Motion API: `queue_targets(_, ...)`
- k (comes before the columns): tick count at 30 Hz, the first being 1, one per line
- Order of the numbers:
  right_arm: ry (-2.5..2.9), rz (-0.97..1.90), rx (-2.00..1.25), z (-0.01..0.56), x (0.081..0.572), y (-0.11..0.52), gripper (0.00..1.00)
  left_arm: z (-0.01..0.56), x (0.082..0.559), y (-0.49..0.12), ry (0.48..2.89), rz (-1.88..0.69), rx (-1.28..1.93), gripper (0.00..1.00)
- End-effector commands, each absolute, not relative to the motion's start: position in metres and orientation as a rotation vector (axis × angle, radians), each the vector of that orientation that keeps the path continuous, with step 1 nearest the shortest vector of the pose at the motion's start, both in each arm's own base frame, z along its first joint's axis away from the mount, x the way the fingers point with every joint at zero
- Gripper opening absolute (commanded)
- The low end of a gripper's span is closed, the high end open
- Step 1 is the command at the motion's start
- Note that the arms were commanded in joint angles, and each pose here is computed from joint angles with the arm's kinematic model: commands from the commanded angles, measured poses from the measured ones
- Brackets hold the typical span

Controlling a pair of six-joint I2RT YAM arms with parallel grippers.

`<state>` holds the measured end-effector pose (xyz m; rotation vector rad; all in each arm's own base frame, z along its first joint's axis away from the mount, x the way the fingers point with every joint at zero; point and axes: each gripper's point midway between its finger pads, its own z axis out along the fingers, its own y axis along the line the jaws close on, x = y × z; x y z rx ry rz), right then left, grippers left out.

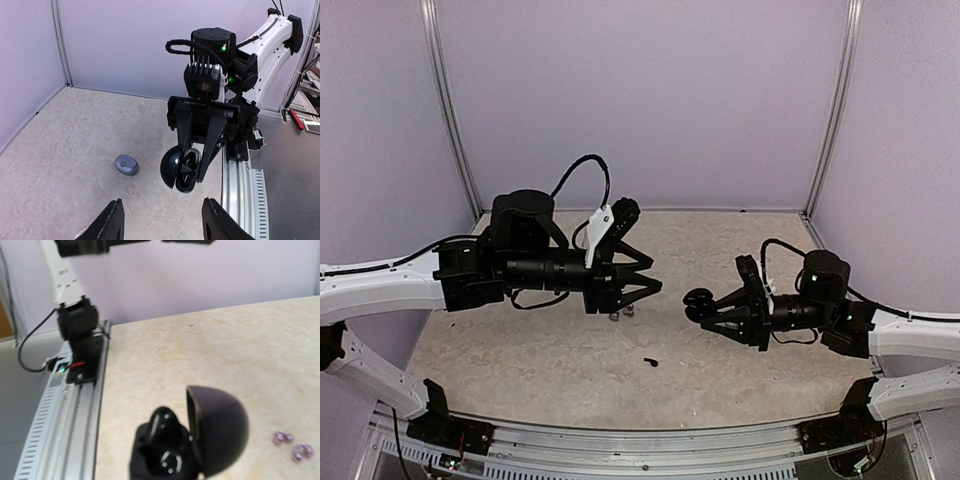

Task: Insert the wireless bluetooth earbuds into the charging case
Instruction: Pick up the left earbud from the center of the board.

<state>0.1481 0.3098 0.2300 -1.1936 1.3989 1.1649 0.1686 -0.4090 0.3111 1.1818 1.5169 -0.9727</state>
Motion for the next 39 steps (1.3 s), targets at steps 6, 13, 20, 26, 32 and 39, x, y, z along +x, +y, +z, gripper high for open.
queue_targets(6,1.485,1.089,-0.957,0.237,0.177,0.274,0.00,0.220,0.162,-0.389,1.682,-0.661,1.542,0.51)
queue_targets(13,1.522,1.073,-0.833,0.239,0.187,0.254,0.00,0.153,0.152,-0.397,1.738,-0.429,1.872,0.47)
queue_targets(20,1.538,1.066,-0.791,0.239,0.191,0.247,0.00,0.118,0.159,-0.417,1.679,-0.295,2.061,0.46)
queue_targets(26,1.536,1.058,-0.766,0.241,0.193,0.242,0.00,0.098,0.170,-0.427,1.687,-0.249,2.133,0.46)
queue_targets(32,1.533,1.057,-0.766,0.242,0.193,0.241,0.00,0.062,0.187,-0.424,1.762,-0.174,2.183,0.42)
queue_targets(39,1.521,1.056,-0.761,0.242,0.191,0.238,0.00,0.045,0.204,-0.427,1.786,-0.135,2.185,0.40)
